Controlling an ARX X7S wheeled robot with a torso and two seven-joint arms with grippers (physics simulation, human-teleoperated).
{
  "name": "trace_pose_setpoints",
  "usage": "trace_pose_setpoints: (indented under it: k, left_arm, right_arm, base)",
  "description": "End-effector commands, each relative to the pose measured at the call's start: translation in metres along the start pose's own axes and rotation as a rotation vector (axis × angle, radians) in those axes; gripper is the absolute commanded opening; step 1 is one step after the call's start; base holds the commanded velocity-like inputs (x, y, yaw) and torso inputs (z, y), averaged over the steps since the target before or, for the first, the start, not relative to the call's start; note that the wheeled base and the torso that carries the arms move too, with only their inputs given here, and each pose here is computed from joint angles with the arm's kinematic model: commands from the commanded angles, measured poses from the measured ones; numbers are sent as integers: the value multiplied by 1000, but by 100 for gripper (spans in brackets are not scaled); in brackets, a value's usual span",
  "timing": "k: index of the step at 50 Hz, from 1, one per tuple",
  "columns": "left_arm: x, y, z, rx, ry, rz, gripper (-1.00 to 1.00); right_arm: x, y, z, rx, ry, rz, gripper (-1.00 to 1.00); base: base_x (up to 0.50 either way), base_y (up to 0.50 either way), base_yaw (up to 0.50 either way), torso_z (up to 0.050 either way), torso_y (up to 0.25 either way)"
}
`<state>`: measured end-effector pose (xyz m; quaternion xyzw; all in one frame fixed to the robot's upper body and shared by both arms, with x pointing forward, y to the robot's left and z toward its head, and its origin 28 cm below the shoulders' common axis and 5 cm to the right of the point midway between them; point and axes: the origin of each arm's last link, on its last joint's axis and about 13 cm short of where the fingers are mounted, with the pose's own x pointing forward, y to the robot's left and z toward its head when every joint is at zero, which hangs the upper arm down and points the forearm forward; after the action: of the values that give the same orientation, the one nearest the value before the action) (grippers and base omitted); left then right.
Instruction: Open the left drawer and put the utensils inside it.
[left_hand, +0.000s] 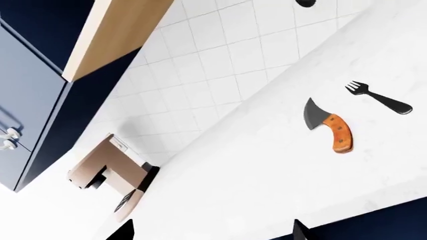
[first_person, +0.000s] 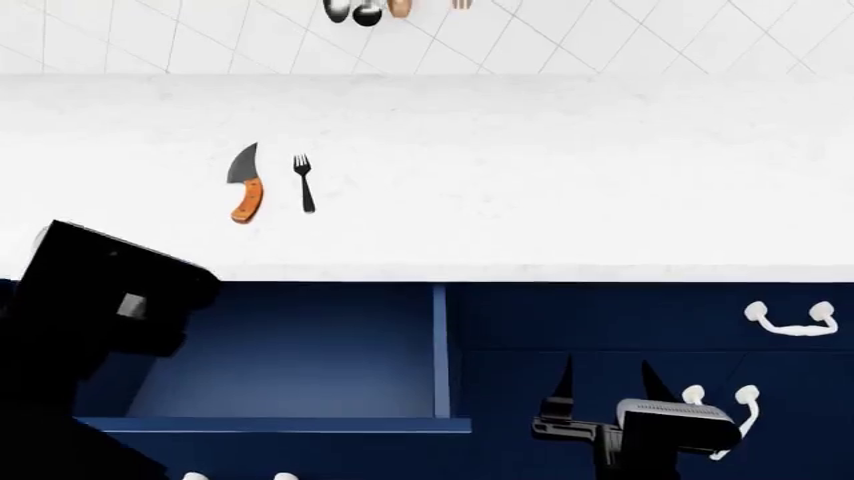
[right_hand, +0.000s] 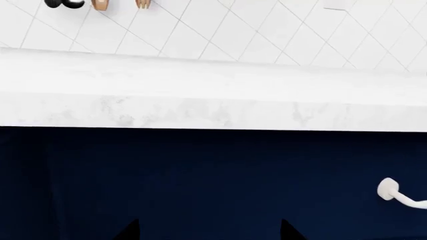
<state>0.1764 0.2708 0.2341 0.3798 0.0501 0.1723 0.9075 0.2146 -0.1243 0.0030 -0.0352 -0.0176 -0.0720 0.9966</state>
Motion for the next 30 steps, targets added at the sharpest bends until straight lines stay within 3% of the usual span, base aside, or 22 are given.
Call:
trace_pose_setpoints:
  k: [1, 16, 25, 30]
  left_arm:
    - [13, 1, 18, -24, -29, -24, 100]
    - [54, 19, 75, -134, -121, -85, 100]
    - [108, 16, 98, -213, -83, -138, 100]
    - [140, 9, 108, -313, -64, -153, 100]
  right_arm:
    - [-2, 1, 0, -5, 6, -3, 100]
    - [-5, 3, -3, -28, -7, 6, 100]
    - [4, 6, -13, -25, 27, 12, 100]
    - [8, -1, -14, -12, 38, -9, 100]
  base:
    - [0, 0, 0, 50, 0]
    - [0, 0, 0, 50, 0]
    - [0, 0, 0, 50, 0]
    - [0, 0, 0, 35, 0]
